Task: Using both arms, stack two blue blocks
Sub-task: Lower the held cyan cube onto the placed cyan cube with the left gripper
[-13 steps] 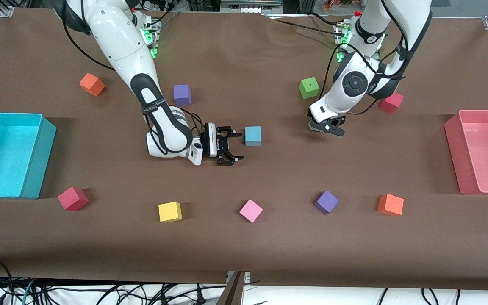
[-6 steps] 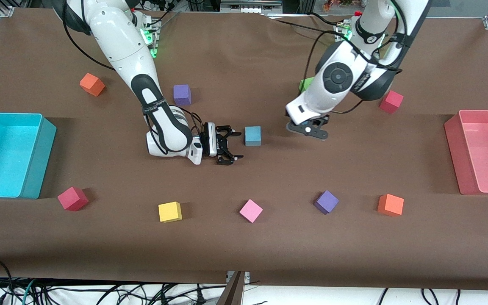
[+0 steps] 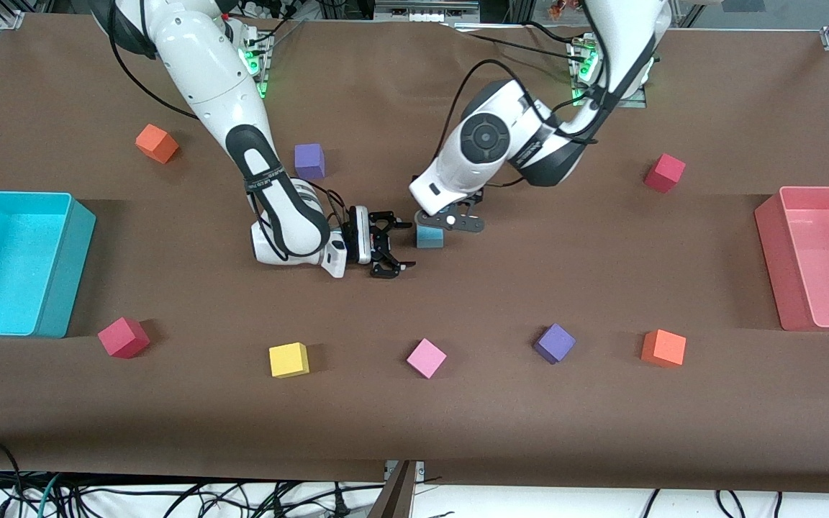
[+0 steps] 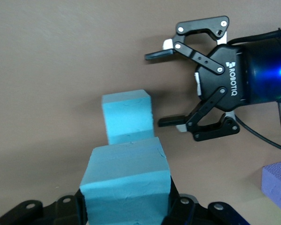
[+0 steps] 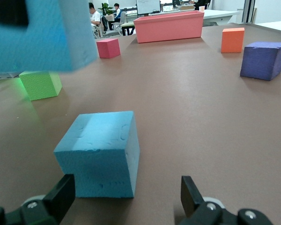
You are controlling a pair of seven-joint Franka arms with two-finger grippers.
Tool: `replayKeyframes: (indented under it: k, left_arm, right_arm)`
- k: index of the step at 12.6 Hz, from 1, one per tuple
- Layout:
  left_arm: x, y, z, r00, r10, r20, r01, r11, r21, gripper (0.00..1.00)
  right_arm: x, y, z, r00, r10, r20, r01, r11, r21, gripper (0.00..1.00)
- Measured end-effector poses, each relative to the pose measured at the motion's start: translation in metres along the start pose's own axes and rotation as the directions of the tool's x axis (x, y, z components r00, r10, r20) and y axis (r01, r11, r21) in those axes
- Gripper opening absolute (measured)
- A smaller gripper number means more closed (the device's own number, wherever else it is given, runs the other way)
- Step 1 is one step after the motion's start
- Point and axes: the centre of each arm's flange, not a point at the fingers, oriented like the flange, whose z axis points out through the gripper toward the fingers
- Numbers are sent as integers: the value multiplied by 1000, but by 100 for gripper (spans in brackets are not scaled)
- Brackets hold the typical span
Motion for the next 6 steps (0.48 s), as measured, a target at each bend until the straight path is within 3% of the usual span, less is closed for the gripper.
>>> replayKeyframes:
  k: [6]
  left_arm:
    - [21, -4, 19, 999, -19, -38, 18, 999, -28, 60]
  right_arm:
    - [-6, -6, 1, 1000, 13, 7, -13, 1000, 8, 100]
